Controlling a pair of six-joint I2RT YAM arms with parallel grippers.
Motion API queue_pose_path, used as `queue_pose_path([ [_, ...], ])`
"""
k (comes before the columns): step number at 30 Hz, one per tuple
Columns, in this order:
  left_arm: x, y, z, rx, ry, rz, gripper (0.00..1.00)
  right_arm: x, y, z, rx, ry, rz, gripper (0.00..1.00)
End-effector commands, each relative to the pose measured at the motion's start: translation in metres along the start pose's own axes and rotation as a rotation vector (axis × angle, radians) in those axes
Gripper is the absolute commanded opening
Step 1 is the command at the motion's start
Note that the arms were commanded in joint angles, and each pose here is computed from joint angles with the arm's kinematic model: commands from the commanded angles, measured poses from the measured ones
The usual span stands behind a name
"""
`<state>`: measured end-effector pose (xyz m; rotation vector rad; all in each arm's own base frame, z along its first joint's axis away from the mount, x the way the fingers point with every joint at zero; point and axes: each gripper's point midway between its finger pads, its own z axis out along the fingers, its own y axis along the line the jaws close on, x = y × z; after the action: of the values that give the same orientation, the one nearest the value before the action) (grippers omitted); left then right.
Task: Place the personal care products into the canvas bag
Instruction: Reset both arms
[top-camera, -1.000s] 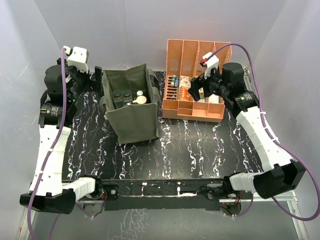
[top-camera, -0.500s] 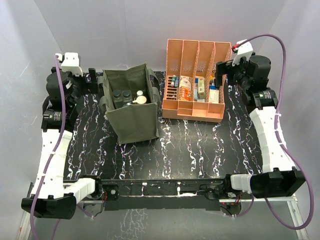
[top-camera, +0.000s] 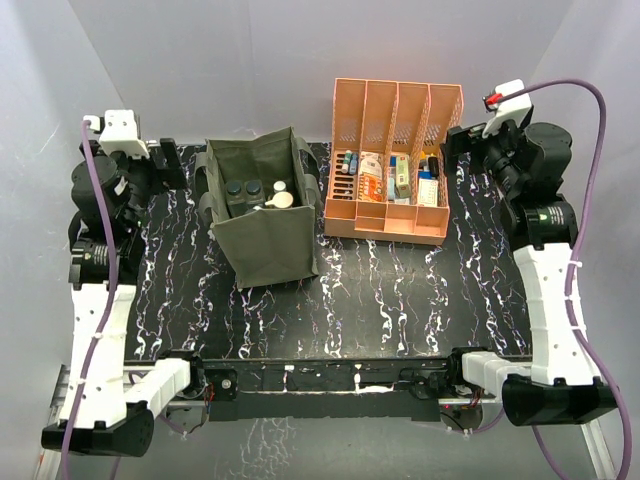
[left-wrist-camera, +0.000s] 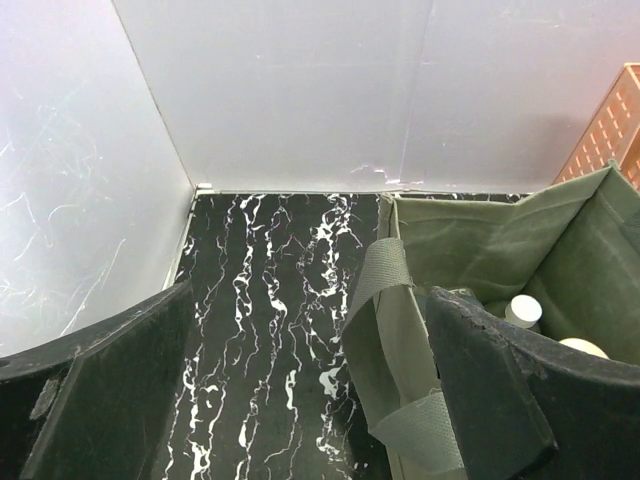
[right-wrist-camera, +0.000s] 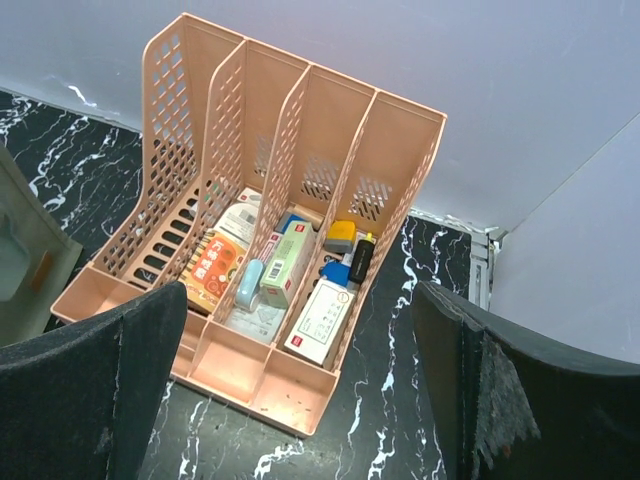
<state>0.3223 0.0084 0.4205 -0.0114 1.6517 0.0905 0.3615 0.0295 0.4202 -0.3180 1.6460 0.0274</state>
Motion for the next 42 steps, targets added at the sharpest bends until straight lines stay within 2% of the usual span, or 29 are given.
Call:
queue_pose_path([
  [1,-0.008,0.002,-0.017,0.006,-0.037,0.007,0.97,-0.013,0.003,-0.017,-0.005,-0.055,-0.029,0.99],
  [12,0.011,0.000,-0.022,0.023,0.007,0.017,0.97,-0.012,0.007,-0.029,-0.016,-0.066,-0.038,0.99],
  [42,0.013,-0.005,-0.017,0.053,0.023,0.024,0.97,-0.004,0.008,-0.022,-0.026,-0.044,-0.033,0.99],
])
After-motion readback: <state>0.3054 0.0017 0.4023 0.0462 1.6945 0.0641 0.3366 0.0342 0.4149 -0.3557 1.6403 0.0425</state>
